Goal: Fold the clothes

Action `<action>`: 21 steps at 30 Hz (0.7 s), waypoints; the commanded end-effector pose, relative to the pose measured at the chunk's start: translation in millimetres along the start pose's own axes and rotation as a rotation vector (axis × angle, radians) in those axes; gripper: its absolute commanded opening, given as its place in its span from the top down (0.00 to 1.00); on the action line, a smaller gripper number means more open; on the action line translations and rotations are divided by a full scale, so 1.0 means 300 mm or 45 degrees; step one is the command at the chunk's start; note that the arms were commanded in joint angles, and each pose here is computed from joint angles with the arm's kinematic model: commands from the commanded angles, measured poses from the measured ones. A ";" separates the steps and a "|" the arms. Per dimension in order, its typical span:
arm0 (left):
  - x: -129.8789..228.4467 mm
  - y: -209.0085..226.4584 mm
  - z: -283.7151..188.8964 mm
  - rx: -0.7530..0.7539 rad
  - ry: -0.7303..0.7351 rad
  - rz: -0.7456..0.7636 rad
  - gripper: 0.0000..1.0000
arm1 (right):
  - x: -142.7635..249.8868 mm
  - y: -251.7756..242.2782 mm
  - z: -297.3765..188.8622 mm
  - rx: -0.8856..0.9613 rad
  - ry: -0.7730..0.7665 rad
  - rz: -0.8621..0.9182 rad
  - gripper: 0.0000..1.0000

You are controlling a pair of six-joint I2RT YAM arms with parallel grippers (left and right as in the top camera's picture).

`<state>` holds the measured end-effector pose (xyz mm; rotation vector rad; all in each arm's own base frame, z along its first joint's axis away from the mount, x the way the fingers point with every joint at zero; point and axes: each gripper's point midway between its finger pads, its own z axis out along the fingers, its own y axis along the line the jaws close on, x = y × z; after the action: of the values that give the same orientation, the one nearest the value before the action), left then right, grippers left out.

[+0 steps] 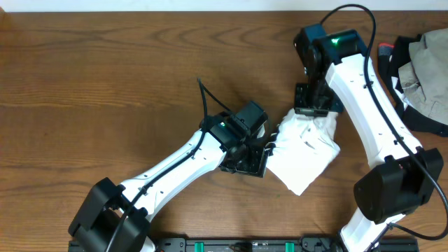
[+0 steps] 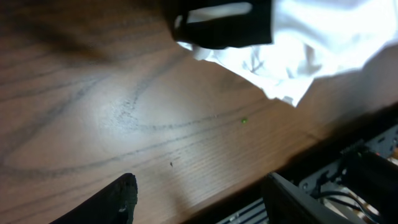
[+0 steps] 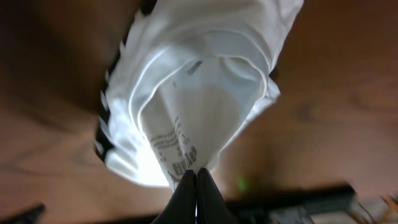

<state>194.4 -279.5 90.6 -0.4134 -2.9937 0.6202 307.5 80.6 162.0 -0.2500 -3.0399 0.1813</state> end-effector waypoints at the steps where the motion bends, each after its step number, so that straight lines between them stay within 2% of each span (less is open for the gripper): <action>1: -0.017 0.026 -0.009 -0.049 -0.043 -0.021 0.33 | 0.038 -0.035 -0.010 0.065 0.047 0.011 0.99; 8: -0.028 0.027 -0.010 -0.049 -0.060 -0.026 0.33 | 0.101 0.031 -0.004 0.022 0.112 -0.132 0.99; 12: -0.029 0.027 -0.010 -0.049 -0.061 -0.026 0.33 | 0.114 0.052 -0.005 0.032 0.105 -0.186 0.86; 17: -0.044 0.049 -0.018 -0.058 -0.074 -0.052 0.33 | 0.127 0.075 -0.007 0.032 0.103 -0.218 0.87; 21: -0.064 0.088 -0.033 -0.065 -0.083 -0.105 0.33 | 0.131 0.081 -0.008 0.033 0.101 -0.227 0.81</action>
<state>212.7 -267.6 88.5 -0.3308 -3.0539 0.5806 275.9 108.3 163.9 -0.0189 -2.9591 0.1914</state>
